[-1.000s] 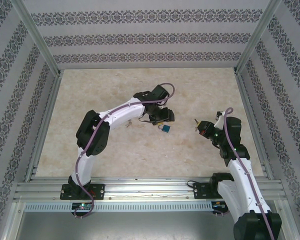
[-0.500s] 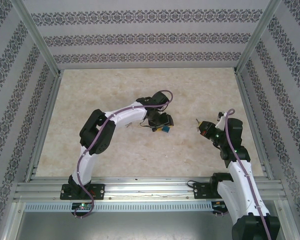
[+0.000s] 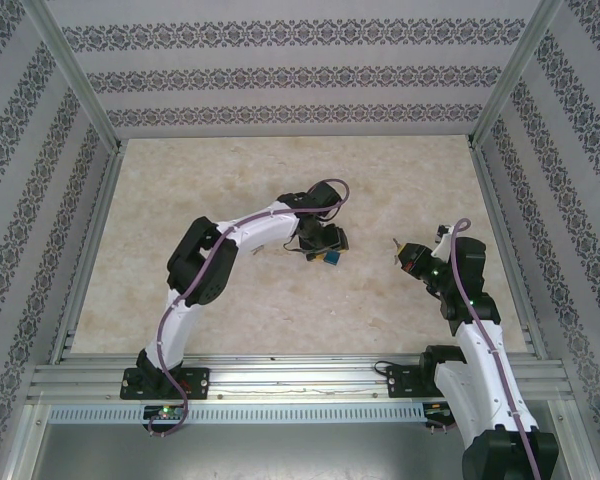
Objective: Unlock with the key
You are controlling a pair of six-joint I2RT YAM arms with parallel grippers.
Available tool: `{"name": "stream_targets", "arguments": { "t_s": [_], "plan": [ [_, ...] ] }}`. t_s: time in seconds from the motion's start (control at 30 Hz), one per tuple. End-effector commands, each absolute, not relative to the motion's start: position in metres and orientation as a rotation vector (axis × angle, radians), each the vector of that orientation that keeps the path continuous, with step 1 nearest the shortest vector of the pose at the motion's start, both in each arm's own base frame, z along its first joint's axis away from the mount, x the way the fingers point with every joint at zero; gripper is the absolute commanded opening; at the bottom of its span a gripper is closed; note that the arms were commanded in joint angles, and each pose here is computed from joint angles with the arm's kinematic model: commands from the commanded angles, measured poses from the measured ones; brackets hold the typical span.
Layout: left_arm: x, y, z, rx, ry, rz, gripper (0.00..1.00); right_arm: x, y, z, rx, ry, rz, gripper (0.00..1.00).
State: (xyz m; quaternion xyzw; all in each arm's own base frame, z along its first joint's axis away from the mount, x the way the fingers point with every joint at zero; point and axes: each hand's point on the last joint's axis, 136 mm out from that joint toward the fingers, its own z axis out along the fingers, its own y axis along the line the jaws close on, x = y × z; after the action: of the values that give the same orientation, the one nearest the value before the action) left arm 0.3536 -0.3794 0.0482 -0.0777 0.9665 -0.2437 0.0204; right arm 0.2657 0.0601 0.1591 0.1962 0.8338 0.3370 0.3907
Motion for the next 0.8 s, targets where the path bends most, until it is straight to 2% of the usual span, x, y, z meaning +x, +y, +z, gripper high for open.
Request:
{"name": "stream_targets", "arguments": {
  "t_s": [0.0, 0.6, 0.77],
  "plan": [
    [0.349, -0.376, 0.041, -0.201, 3.027, -0.665, 0.58, 0.265, 0.059, 0.162, 0.503, 2.109, 0.871, 0.00],
    [0.382, -0.389, 0.045, -0.125, 2.978, -0.635, 0.59, 0.266, 0.058, 0.164, 0.508, 2.102, 0.880, 0.00],
    [0.381, -0.387, 0.066, -0.129, 2.920, -0.679, 0.60, 0.266, 0.058, 0.161, 0.513, 2.106, 0.882, 0.00]
  ]
}}
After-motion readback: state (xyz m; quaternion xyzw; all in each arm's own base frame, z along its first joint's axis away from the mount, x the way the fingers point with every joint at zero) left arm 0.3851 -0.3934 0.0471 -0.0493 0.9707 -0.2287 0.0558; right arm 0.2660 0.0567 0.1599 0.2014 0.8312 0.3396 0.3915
